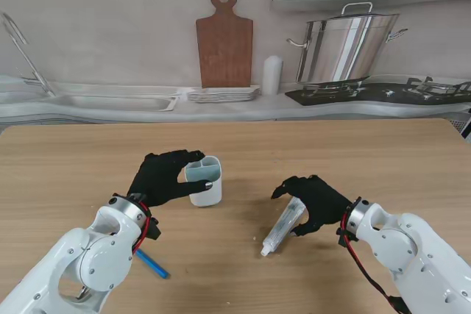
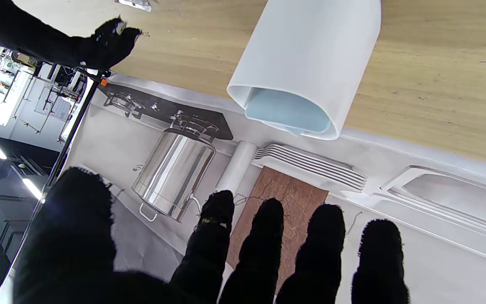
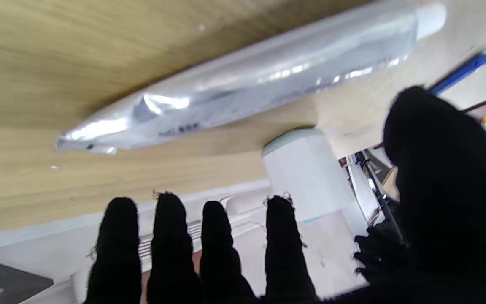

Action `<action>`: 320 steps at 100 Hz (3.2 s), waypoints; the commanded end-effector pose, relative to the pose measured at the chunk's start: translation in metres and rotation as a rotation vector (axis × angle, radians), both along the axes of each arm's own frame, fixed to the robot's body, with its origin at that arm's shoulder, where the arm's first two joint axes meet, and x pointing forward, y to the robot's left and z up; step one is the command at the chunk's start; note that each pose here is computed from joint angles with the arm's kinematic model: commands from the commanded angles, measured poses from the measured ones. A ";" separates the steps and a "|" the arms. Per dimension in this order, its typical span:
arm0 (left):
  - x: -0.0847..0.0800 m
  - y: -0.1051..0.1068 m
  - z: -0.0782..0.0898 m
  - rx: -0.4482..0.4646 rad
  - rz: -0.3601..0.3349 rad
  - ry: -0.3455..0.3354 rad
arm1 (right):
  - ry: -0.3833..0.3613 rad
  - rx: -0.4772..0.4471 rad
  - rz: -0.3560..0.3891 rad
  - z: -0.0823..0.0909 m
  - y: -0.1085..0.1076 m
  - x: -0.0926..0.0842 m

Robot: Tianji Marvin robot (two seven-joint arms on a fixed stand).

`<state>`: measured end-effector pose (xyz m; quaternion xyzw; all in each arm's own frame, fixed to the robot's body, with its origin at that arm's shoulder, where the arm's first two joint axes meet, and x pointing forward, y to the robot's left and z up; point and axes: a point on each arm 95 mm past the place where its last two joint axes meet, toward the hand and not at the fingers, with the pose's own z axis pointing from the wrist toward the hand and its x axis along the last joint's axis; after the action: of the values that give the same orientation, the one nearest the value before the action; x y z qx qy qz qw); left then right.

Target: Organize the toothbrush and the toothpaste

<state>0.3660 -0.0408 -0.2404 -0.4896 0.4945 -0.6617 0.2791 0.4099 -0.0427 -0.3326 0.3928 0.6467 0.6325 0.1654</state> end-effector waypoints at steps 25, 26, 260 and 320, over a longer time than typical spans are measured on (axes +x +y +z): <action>-0.004 -0.002 0.001 0.002 -0.015 0.012 | 0.024 -0.110 0.057 -0.013 -0.006 0.002; -0.004 -0.002 0.001 0.002 -0.015 0.012 | 0.025 -0.112 0.057 -0.013 -0.007 0.003; -0.003 -0.003 0.001 0.003 -0.040 0.022 | 0.088 -0.332 0.066 -0.056 0.006 0.052; -0.004 -0.003 0.000 0.010 -0.051 0.032 | 0.251 -0.387 0.092 -0.063 0.002 0.052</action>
<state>0.3659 -0.0411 -0.2421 -0.4866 0.5099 -0.6588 0.2630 0.4960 -0.0221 -0.3424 0.3800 0.7489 0.5164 0.1675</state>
